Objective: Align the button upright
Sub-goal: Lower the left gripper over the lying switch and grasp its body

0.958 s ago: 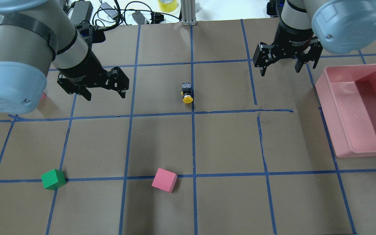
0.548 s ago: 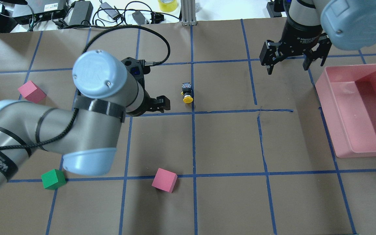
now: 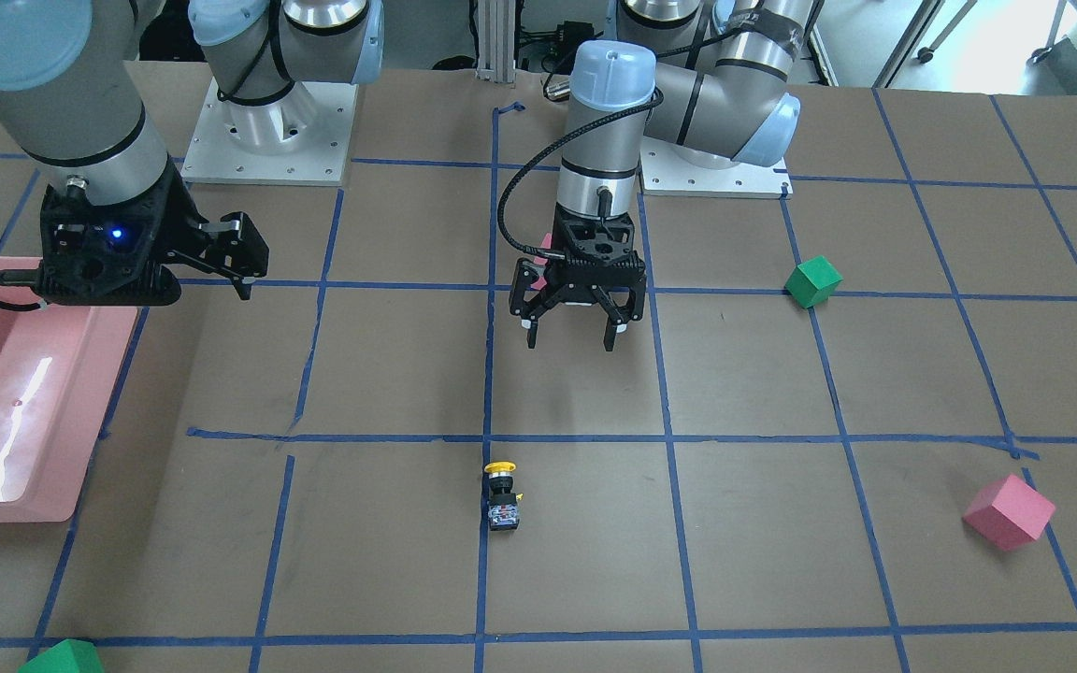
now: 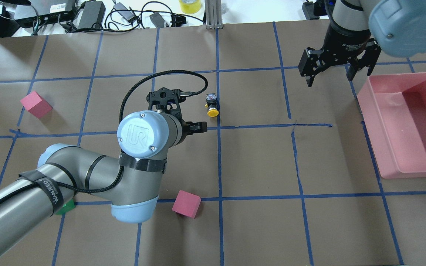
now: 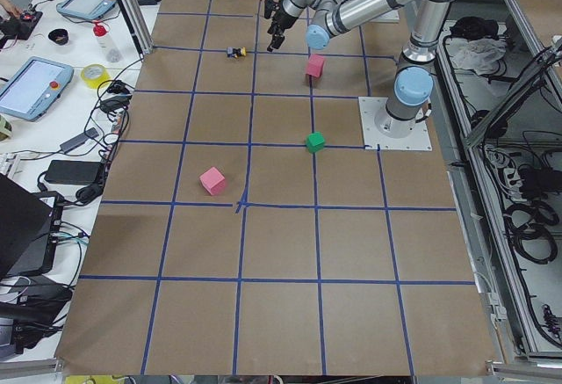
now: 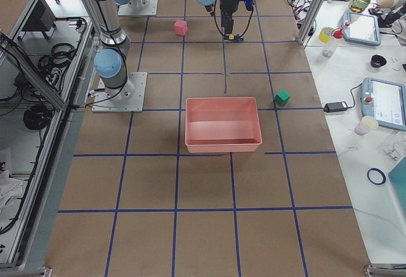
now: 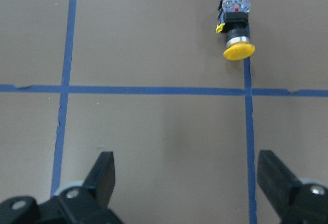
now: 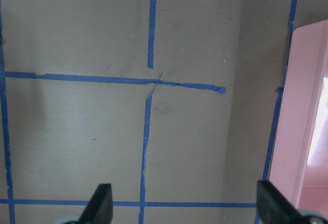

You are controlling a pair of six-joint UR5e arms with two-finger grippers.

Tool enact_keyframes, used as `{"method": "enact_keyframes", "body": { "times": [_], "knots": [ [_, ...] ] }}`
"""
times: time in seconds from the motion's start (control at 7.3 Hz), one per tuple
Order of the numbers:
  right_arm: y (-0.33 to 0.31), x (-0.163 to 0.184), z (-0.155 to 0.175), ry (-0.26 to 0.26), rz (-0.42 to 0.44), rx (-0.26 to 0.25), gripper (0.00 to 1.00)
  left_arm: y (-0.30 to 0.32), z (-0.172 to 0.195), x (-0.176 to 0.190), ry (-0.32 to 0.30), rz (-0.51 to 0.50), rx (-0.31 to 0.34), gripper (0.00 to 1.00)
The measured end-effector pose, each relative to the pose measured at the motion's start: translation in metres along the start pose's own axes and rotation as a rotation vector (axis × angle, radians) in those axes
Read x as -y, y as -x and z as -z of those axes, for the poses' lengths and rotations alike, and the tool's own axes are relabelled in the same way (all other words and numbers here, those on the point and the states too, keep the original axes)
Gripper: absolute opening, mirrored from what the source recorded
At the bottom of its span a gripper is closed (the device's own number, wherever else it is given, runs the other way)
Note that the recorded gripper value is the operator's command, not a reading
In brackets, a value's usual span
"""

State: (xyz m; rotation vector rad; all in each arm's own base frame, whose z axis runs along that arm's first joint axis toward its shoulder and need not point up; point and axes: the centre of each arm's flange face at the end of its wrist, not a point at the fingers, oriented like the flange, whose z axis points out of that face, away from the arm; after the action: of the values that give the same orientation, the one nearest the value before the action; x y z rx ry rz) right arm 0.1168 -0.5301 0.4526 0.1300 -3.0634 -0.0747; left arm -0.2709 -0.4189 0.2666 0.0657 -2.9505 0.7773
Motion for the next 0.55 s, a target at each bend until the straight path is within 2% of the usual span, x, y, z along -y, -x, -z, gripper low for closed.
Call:
{"method": "enact_keyframes", "body": {
  "times": [0.27,0.55],
  "knots": [
    [-0.003,-0.007,0.007,-0.015,0.059,0.001,1.00,-0.004,-0.036,-0.003,-0.076,0.002,-0.029,0.98],
    [-0.011,-0.004,0.005,-0.023,0.082,0.026,1.00,-0.014,-0.063,-0.013,-0.115,-0.015,-0.032,0.97]
  ]
}}
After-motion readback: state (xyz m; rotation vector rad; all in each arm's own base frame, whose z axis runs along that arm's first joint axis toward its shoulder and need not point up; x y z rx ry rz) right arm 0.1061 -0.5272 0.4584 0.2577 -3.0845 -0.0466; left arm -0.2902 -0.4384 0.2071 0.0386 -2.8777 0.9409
